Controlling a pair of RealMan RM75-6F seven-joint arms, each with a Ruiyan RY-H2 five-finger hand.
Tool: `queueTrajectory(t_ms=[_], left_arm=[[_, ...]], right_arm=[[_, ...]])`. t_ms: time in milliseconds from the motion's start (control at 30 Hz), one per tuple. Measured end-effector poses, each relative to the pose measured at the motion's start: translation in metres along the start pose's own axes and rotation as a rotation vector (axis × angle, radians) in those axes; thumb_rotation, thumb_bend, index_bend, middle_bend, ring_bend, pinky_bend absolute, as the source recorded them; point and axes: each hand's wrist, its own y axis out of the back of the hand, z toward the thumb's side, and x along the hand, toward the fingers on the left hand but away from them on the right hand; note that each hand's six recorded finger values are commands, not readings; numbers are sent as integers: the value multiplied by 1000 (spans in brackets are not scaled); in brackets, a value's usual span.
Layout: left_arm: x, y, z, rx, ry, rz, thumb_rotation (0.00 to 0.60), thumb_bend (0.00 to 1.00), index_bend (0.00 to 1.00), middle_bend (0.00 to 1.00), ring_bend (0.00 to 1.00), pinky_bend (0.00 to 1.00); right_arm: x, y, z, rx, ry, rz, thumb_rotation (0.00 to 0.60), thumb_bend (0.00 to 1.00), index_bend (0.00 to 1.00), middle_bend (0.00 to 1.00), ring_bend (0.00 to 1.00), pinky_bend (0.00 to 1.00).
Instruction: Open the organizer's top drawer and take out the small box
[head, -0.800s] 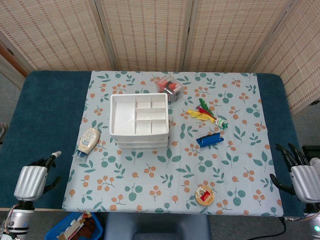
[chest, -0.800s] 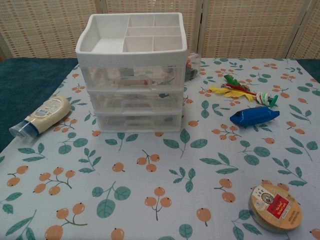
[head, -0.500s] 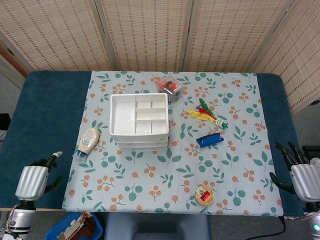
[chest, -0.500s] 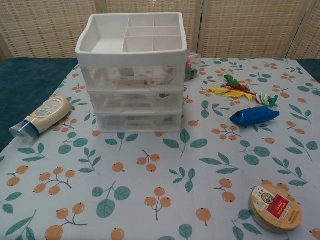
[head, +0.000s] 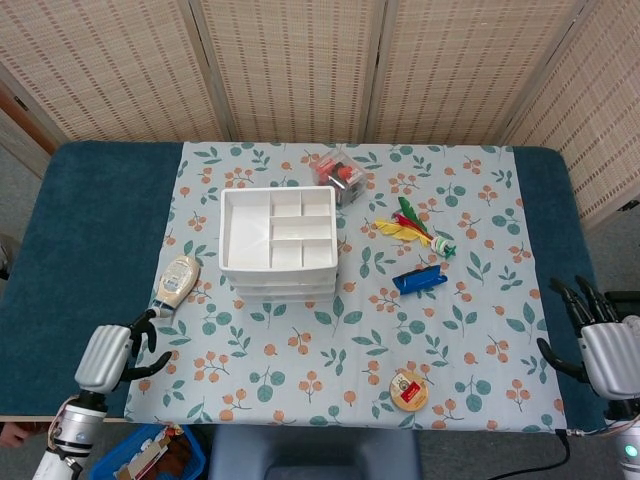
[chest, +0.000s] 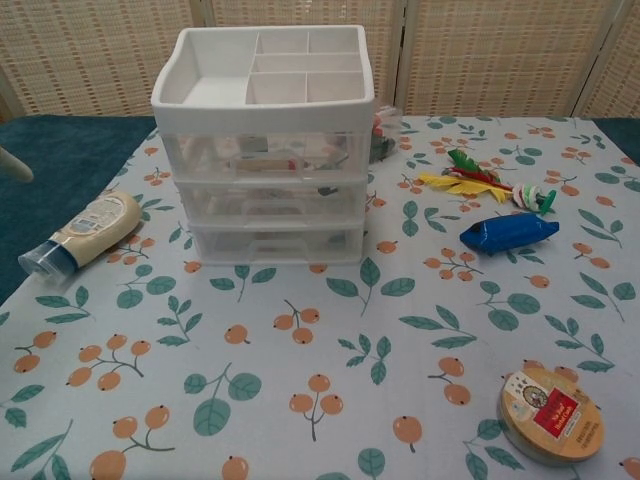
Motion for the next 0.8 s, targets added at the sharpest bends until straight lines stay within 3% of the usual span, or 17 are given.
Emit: queueTrajectory(t_ms=[300, 567, 800], left_arm=[[24, -60, 57, -437, -95, -192, 600, 248, 289, 927, 969, 1000], [41, -104, 90, -816, -29, -303, 600, 282, 197, 960, 1000, 1000], [55, -124, 109, -970, 14, -319, 600, 285, 154, 964, 1000, 1000]], right_arm=[[2, 3, -2, -13, -8, -14, 600, 332, 29, 174, 31, 127], [0, 1, 3, -42, 16, 1, 600, 332, 29, 174, 31, 127], [2, -3, 6, -51, 19, 4, 600, 332, 24, 174, 31, 127]])
